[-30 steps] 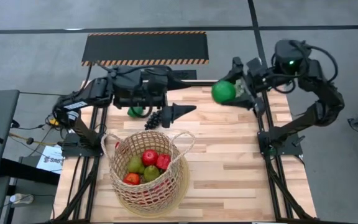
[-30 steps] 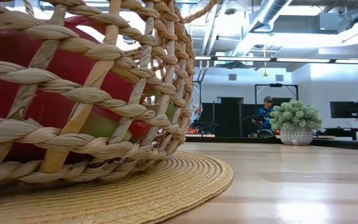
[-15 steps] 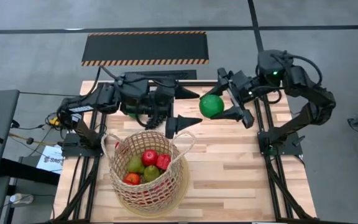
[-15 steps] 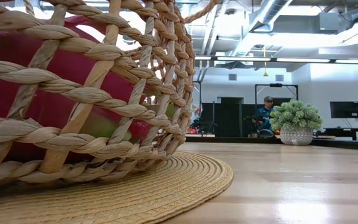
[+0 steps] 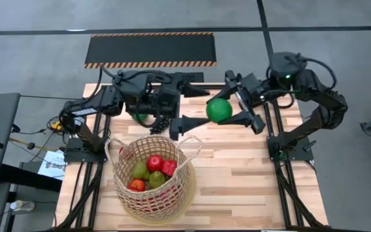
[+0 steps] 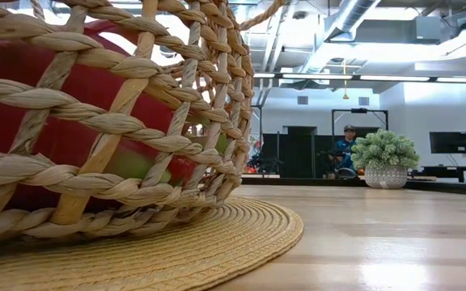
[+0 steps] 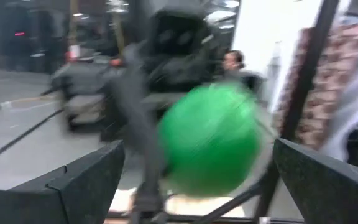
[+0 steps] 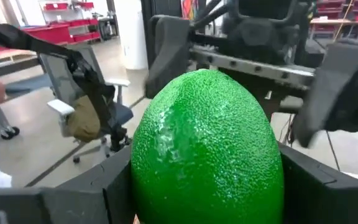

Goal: Build produce basket
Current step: Put the lime into the basket

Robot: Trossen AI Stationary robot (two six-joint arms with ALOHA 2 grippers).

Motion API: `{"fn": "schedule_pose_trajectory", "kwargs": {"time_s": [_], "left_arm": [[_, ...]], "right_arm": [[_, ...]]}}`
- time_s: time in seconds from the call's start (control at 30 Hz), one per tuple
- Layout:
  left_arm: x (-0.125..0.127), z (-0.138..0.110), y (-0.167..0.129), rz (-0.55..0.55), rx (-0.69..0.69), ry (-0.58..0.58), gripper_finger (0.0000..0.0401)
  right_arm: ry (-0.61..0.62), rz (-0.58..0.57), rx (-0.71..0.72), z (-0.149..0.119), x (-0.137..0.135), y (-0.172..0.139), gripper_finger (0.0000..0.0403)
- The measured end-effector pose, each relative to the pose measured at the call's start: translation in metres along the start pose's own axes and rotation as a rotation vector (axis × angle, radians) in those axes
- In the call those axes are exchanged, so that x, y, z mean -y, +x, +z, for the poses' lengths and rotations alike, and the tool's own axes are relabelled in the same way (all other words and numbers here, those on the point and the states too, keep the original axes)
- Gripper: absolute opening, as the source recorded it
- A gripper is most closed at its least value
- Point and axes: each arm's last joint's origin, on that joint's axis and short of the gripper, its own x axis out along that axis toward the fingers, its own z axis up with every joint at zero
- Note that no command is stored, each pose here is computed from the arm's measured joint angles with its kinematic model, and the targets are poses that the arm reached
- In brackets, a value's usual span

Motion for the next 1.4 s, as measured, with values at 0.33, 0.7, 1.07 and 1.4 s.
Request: {"fn": "schedule_pose_trajectory", "kwargs": {"time_s": [0.33, 0.7, 1.07, 1.4], "left_arm": [[0.000, 0.002, 0.000, 0.010, 0.026, -0.002, 0.0396], [0.003, -0.002, 0.017, -0.076, 0.080, -0.018, 0.0396], [0.002, -0.009, 0.029, -0.047, 0.090, 0.009, 0.0396], [0.002, -0.011, 0.032, -0.001, 0.094, 0.057, 0.0369]], "right_arm": [[-0.059, 0.024, 0.038, 0.006, -0.009, -0.007, 0.0296], [-0.068, 0.018, 0.026, 0.001, 0.000, 0.008, 0.0296], [-0.070, 0.012, 0.038, 0.002, 0.000, 0.007, 0.0296], [-0.080, 0.007, 0.053, 0.004, 0.001, 0.008, 0.0296]]}}
